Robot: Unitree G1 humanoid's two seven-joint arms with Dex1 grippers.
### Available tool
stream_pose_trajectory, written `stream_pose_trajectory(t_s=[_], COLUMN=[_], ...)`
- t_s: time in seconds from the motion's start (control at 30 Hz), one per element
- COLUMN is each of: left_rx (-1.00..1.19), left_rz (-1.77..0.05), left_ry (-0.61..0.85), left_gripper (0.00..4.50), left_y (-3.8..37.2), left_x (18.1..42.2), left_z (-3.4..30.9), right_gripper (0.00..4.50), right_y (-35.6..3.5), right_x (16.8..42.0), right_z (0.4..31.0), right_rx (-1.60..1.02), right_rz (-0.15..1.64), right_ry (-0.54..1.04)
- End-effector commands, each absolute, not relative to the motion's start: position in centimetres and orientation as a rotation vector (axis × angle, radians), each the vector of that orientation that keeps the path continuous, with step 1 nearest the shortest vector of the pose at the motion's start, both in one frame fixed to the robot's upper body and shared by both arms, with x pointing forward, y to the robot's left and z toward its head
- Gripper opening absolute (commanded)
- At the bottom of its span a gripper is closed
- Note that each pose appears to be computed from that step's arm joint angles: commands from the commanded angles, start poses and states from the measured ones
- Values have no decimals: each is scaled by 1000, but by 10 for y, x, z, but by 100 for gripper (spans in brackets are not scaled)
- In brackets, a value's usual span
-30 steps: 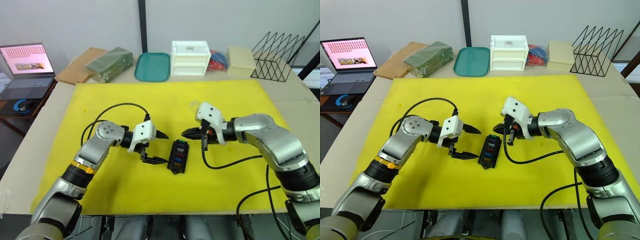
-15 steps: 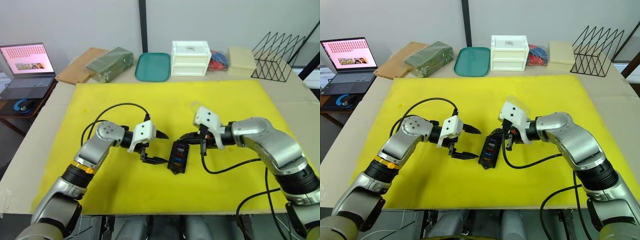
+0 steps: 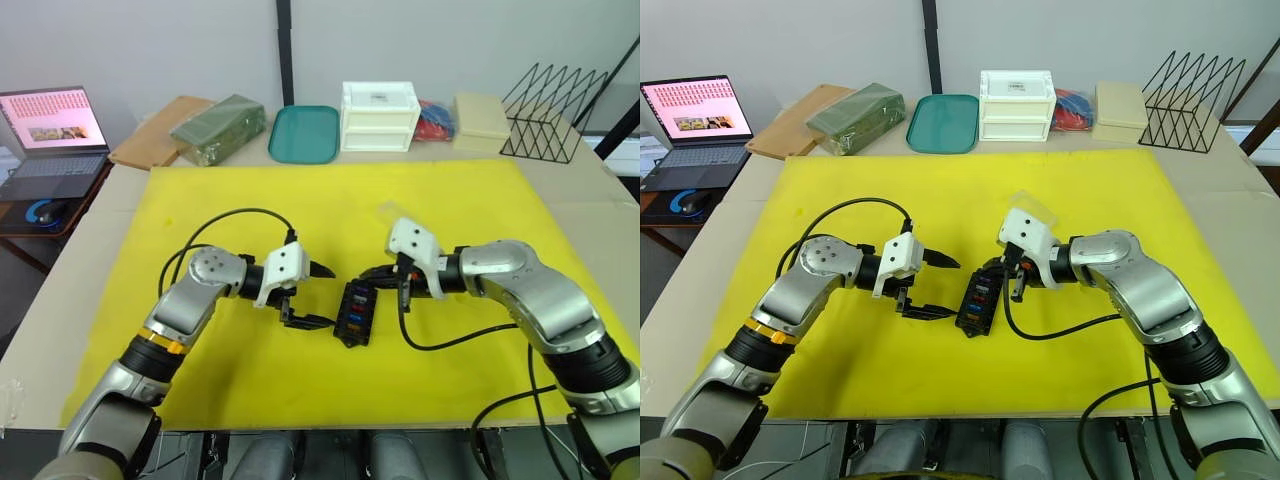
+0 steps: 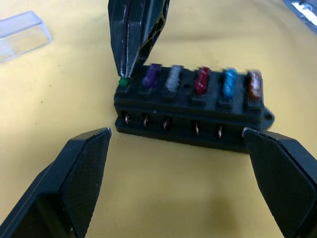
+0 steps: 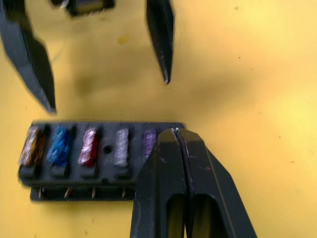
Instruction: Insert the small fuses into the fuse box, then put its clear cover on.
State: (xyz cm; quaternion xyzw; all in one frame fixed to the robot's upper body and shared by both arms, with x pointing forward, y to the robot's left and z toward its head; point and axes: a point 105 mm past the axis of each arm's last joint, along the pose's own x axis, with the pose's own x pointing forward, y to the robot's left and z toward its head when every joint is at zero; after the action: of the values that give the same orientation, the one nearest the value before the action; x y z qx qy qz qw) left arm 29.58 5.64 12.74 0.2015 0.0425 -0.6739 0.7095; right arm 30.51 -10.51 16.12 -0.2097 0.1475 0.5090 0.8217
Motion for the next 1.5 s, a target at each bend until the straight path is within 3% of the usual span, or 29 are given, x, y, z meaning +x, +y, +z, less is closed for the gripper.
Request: stream_pose_trajectory(t_s=[0.03,0.23,0.3,0.4,0.6,0.8,0.93,1.1,1.3,1.5], left_rx=[383,276,229,214,183,129,134,160,217,235], left_rz=[-1400,-1235,-1169,-1071,-931,-875,-891,-944,-1031,-1054], left_ry=[31,64,77,132,193,137,124,79,70,61], left_gripper=[450,450,450,450,450,450,450,450,450,450], left_y=[63,81,93,109,137,127,119,108,100,98], left_x=[296,284,278,265,255,252,251,259,260,259], left_z=[150,155,156,145,126,127,127,136,137,135], right_gripper=[2,2,2,53,252,444,444,444,444,444], right_y=[-102,-119,-127,-150,-168,-175,-179,-186,-183,-175], right_x=[300,282,271,251,233,234,247,290,350,398], right_z=[204,221,213,183,157,150,160,185,193,200], right_rx=[-406,-337,-326,-306,-290,-276,-285,-324,-431,-365], right_rz=[994,783,717,599,457,376,364,414,547,610], right_ry=[114,-21,-3,88,154,144,102,73,235,340])
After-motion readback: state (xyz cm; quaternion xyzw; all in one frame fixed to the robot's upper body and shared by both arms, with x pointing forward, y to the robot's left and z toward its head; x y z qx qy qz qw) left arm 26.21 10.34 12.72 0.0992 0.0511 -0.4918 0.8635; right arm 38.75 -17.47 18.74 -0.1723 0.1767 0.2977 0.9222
